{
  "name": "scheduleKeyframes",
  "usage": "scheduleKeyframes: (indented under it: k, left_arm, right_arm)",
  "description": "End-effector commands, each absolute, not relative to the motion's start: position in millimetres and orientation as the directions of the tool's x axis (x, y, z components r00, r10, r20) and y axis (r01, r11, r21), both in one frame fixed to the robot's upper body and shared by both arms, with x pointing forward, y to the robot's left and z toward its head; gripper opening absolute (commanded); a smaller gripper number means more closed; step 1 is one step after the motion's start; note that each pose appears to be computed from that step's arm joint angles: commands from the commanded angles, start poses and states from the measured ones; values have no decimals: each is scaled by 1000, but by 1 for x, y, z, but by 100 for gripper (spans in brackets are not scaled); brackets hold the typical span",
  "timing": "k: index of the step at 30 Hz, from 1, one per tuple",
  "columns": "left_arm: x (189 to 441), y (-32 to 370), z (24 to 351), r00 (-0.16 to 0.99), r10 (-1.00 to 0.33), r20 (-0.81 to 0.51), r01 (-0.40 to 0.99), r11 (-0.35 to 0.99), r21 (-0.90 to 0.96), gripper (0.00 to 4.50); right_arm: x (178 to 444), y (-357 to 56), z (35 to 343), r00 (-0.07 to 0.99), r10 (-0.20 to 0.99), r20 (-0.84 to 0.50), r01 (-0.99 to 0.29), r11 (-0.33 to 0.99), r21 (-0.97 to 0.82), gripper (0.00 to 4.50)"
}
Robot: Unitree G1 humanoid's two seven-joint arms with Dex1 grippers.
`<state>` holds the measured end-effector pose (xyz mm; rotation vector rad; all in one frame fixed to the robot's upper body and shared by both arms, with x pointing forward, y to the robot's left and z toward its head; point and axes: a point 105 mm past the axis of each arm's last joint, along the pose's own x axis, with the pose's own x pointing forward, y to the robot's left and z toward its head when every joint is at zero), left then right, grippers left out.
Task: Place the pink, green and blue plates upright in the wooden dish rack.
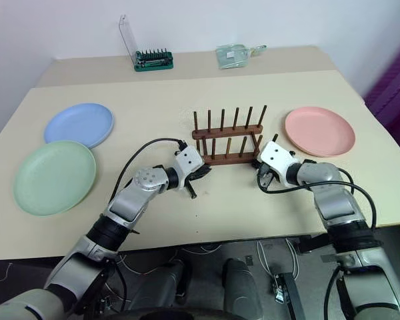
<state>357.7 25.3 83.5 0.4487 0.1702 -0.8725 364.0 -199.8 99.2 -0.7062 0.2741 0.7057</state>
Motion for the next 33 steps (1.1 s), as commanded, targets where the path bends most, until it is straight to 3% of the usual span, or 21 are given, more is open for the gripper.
scheduleKeyframes:
  k: [1,7,12,15,18,21,29,32,33]
  left_arm:
    - [376,56,66,733,-565,-380,679,649,345,31]
    - [388,63,65,784,-509,-356,617,707,347,31]
    - [386,63,66,787,-511,-345,613,711,346,31]
    - [378,58,73,768,-557,-317,640,692,335,31]
    - [357,39,93,688,-691,-223,721,616,317,31]
    - [334,20,113,594,-796,-119,789,546,282,31]
    - [318,13,116,510,-856,-85,850,486,204,31]
    - [311,13,126,478,-877,-46,866,462,192,31]
    - [311,14,127,482,-875,-41,864,467,187,31]
  right_arm:
    - [383,-200,101,791,443,-422,-612,553,-566,4]
    - [401,-200,107,829,418,-371,-557,564,-610,4]
    - [400,-203,121,836,444,-324,-544,584,-603,4]
    - [389,-215,141,829,478,-291,-549,597,-584,86]
    - [378,-240,159,855,431,-287,-508,587,-630,234]
    - [371,-277,167,897,311,-316,-442,581,-683,390]
    - [378,-306,132,916,121,-382,-375,595,-711,390]
    - [383,-311,124,918,69,-391,-356,582,-732,301]
    - [384,-312,123,917,62,-395,-355,581,-733,252]
